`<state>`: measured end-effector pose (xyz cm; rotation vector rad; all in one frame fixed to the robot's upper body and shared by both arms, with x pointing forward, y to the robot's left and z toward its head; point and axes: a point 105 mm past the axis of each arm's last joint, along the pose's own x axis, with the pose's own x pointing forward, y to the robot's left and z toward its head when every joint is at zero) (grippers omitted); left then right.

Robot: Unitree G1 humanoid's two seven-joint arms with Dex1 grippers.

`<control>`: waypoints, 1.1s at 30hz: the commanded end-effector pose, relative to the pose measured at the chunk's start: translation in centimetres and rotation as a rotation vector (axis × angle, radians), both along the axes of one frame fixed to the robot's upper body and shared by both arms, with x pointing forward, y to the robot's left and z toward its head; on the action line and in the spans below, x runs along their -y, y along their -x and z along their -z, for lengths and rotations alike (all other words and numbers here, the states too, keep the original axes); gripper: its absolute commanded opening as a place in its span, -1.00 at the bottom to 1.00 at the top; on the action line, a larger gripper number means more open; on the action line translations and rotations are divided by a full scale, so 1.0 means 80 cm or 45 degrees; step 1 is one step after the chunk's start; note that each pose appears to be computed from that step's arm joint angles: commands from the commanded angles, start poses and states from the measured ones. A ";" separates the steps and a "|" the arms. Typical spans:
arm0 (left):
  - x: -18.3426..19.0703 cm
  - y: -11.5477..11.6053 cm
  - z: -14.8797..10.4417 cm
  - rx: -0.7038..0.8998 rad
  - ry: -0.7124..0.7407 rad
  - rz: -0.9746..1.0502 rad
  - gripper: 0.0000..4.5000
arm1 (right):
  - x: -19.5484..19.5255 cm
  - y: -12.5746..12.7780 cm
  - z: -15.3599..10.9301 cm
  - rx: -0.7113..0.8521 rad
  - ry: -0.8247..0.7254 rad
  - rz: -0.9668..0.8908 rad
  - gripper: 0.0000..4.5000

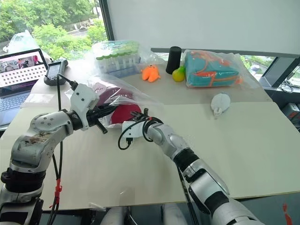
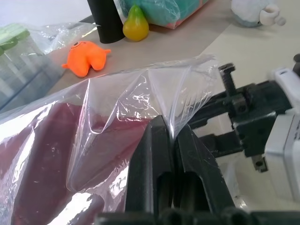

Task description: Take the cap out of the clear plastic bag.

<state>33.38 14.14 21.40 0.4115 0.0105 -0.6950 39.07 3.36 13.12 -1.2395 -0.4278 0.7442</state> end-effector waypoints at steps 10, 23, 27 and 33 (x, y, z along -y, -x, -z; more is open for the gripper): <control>0.000 0.000 -0.018 0.065 -0.001 0.009 -1.00 | -0.009 -0.007 -0.028 0.069 -0.087 0.002 -0.93; 0.001 -0.001 -0.010 0.049 -0.006 0.006 -1.00 | 0.030 0.018 -0.048 -0.085 -0.264 -0.030 -0.97; 0.000 0.000 -0.003 0.031 0.002 -0.001 -1.00 | 0.070 0.059 -0.070 -0.225 -0.403 -0.099 -0.97; 0.006 -0.002 0.005 0.008 0.020 0.022 -1.00 | 0.123 0.113 -0.113 -0.703 -0.717 -0.144 -0.97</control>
